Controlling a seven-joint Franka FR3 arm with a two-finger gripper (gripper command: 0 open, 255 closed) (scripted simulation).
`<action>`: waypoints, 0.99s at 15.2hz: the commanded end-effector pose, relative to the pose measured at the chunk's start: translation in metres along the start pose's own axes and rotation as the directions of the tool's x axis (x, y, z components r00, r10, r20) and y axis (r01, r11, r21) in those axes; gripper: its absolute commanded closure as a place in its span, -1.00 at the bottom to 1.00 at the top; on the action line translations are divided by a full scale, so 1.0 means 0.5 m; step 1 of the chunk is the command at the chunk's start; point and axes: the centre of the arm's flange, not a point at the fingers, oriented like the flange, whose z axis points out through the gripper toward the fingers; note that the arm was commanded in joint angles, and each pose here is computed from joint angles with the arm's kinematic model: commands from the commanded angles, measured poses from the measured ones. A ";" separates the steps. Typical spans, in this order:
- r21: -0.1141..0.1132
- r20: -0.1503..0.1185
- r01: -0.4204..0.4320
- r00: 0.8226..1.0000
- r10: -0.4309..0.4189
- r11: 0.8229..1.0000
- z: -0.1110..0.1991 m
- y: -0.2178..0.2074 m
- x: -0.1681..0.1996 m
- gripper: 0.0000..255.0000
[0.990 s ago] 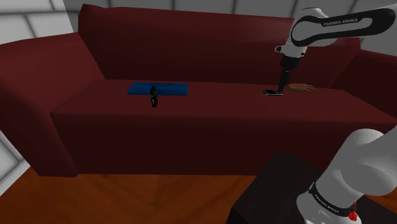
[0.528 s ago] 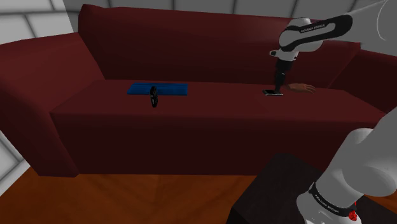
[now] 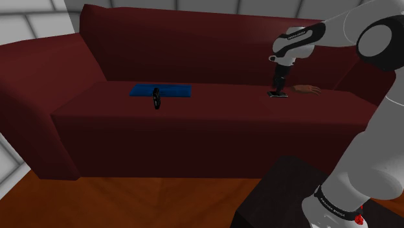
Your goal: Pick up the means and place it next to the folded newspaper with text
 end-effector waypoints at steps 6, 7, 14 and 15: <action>-0.001 0.000 0.002 1.000 -0.002 1.000 0.047 0.002 -0.001 -1.00; -0.001 0.000 0.002 1.000 -0.002 1.000 0.047 0.002 -0.001 -1.00; -0.001 0.000 0.002 1.000 -0.002 1.000 0.047 0.002 -0.001 1.00; -0.001 0.000 0.002 1.000 -0.002 1.000 0.048 0.001 -0.001 1.00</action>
